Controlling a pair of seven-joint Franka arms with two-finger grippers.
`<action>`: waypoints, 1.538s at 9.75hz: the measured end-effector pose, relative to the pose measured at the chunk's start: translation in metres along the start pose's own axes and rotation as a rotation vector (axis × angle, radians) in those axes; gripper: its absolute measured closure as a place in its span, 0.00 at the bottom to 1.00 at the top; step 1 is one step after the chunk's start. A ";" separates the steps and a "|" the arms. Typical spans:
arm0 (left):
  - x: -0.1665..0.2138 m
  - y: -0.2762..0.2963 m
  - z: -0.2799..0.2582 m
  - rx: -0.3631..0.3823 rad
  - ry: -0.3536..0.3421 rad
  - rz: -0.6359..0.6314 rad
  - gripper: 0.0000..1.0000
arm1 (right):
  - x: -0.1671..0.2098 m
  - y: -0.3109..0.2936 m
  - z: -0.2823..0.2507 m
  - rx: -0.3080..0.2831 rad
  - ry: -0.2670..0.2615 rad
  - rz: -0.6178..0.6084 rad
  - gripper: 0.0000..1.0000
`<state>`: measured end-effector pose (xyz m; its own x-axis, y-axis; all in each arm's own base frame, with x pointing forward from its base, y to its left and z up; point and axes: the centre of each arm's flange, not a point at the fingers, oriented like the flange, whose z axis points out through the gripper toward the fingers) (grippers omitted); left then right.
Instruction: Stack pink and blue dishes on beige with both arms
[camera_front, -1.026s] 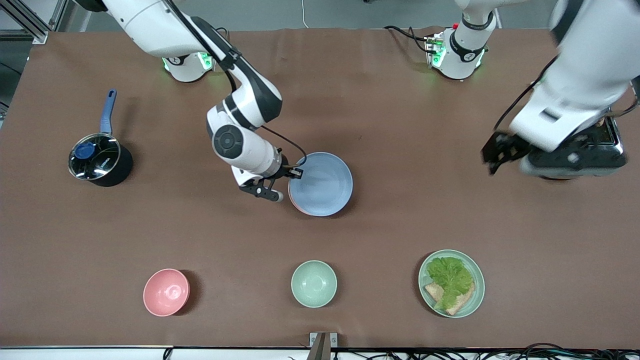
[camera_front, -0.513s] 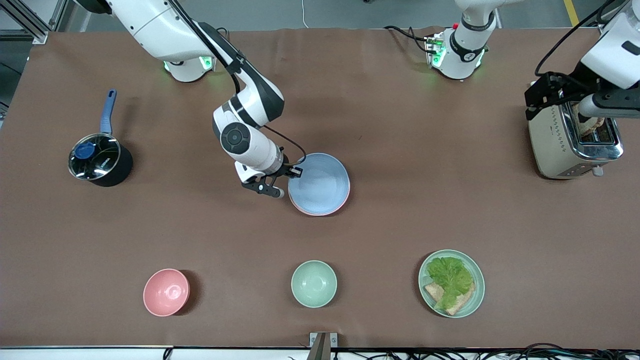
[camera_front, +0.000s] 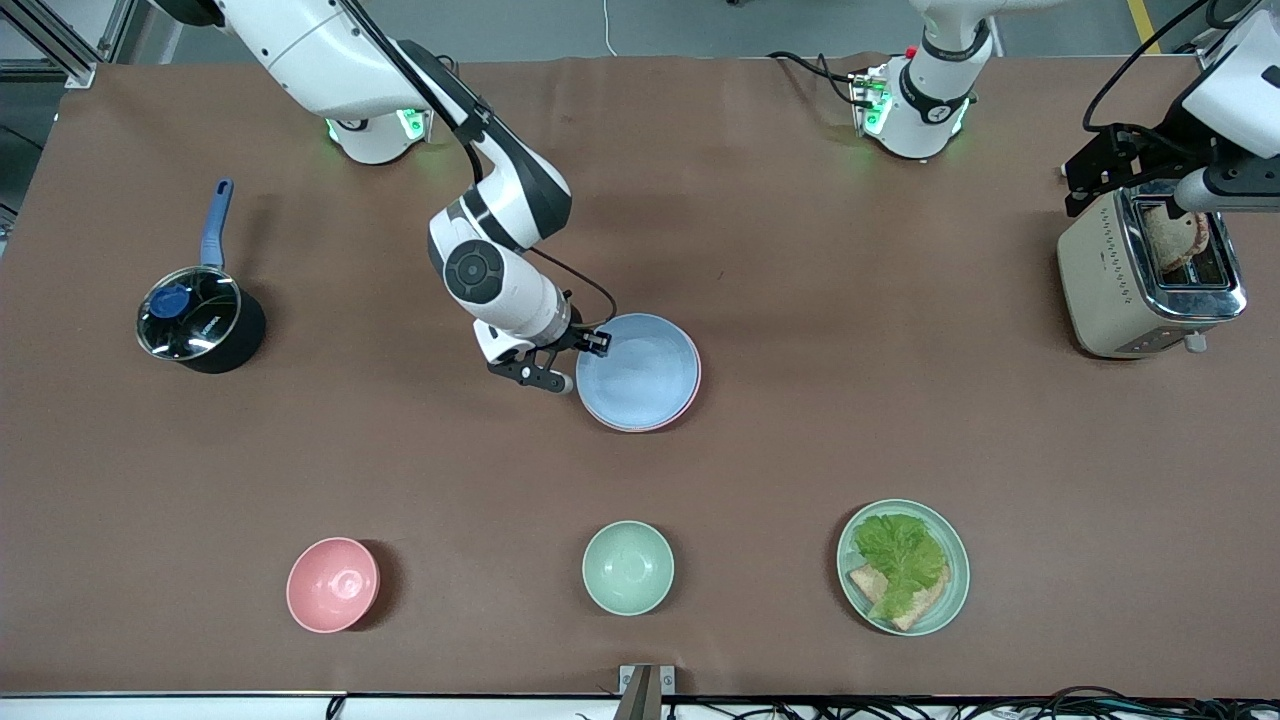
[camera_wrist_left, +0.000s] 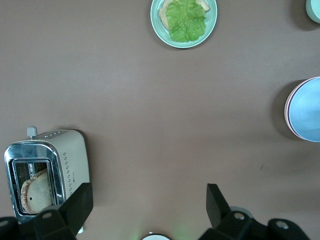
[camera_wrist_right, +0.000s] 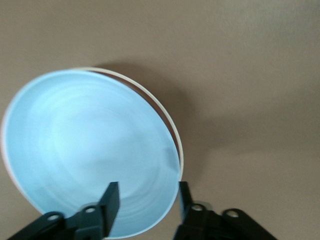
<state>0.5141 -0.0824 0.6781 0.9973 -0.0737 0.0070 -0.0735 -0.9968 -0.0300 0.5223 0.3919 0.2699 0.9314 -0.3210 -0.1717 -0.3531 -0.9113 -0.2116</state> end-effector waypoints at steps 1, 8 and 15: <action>-0.001 0.001 0.000 -0.014 -0.001 -0.001 0.00 | 0.007 -0.002 -0.033 -0.012 0.011 -0.005 0.21; -0.004 -0.007 0.006 -0.043 -0.017 -0.022 0.00 | 0.083 0.195 -0.420 -0.215 0.251 0.030 0.00; 0.020 -0.012 0.025 -0.055 -0.030 -0.028 0.00 | 0.080 0.298 -0.504 -0.193 0.210 -0.091 0.00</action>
<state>0.5355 -0.0709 0.6539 0.9987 -0.0462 -0.0228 -0.0456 -0.9987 0.0248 0.5368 -0.0350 0.6780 0.9634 -0.2640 0.0462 -0.2630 -0.9644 -0.0267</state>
